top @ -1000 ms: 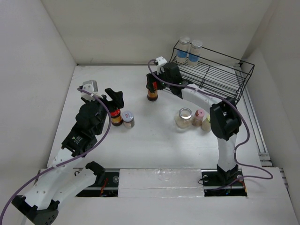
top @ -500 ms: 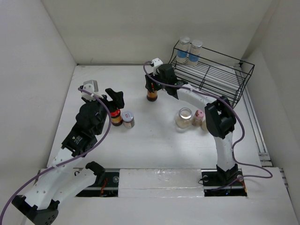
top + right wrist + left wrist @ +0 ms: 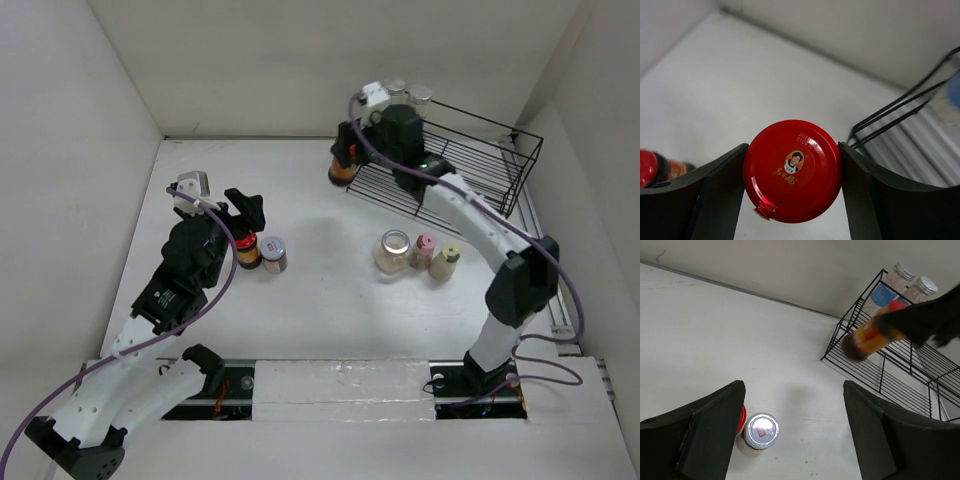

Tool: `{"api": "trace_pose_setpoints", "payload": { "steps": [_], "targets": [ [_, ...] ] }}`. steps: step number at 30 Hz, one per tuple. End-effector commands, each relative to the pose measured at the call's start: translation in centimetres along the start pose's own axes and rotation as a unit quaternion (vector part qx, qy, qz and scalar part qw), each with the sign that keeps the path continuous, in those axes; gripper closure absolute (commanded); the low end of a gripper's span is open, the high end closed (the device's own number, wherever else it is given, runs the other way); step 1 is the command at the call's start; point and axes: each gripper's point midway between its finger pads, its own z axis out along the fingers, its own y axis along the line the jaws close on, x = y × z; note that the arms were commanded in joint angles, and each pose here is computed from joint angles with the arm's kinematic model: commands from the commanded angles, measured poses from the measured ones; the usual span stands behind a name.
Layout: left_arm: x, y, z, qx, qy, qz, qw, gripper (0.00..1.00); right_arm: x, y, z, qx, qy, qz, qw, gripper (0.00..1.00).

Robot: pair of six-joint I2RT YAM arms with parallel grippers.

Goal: Organize the condiment bottles

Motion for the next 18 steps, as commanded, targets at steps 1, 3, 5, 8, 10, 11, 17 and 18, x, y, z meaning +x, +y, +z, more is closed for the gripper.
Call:
{"api": "trace_pose_setpoints", "payload": {
  "steps": [1, 3, 5, 8, 10, 11, 17, 18],
  "targets": [
    [-1.6, -0.6, -0.2, 0.012, -0.026, -0.008, 1.000, 0.25, -18.1, -5.9, -10.4, 0.056, -0.248, -0.005, 0.967, 0.52],
    [-1.5, -0.7, -0.3, 0.016, -0.024, -0.008, 1.000, 0.25, -19.5, -8.3, -12.4, 0.080, -0.264, 0.005, 0.961, 0.52],
    [-1.5, -0.7, -0.3, 0.016, -0.024, -0.008, 1.000, 0.25, -20.7, -11.9, -14.4, 0.122, -0.276, 0.007, 0.953, 0.53],
    [-1.5, -0.7, -0.3, 0.016, -0.024, -0.008, 1.000, 0.25, -22.1, -16.2, -16.8, 0.169, -0.289, 0.014, 0.942, 0.53],
    [-1.5, -0.9, -0.3, 0.021, -0.022, -0.008, 1.000, 0.25, -21.8, -18.3, -16.7, 0.188, -0.281, 0.021, 0.941, 0.53],
    [-1.5, -0.9, -0.3, 0.021, -0.022, -0.008, 1.000, 0.25, -22.1, -19.8, -17.4, 0.203, -0.285, 0.021, 0.936, 0.53],
    [-1.5, -0.9, -0.3, 0.021, -0.022, -0.008, 1.000, 0.25, -22.7, -24.4, -17.4, 0.225, -0.271, 0.026, 0.936, 0.53],
    [-1.5, -0.9, -0.3, 0.021, -0.022, -0.008, 1.000, 0.25, -22.7, -25.1, -17.4, 0.228, -0.268, 0.026, 0.936, 0.53]
  ]
}}
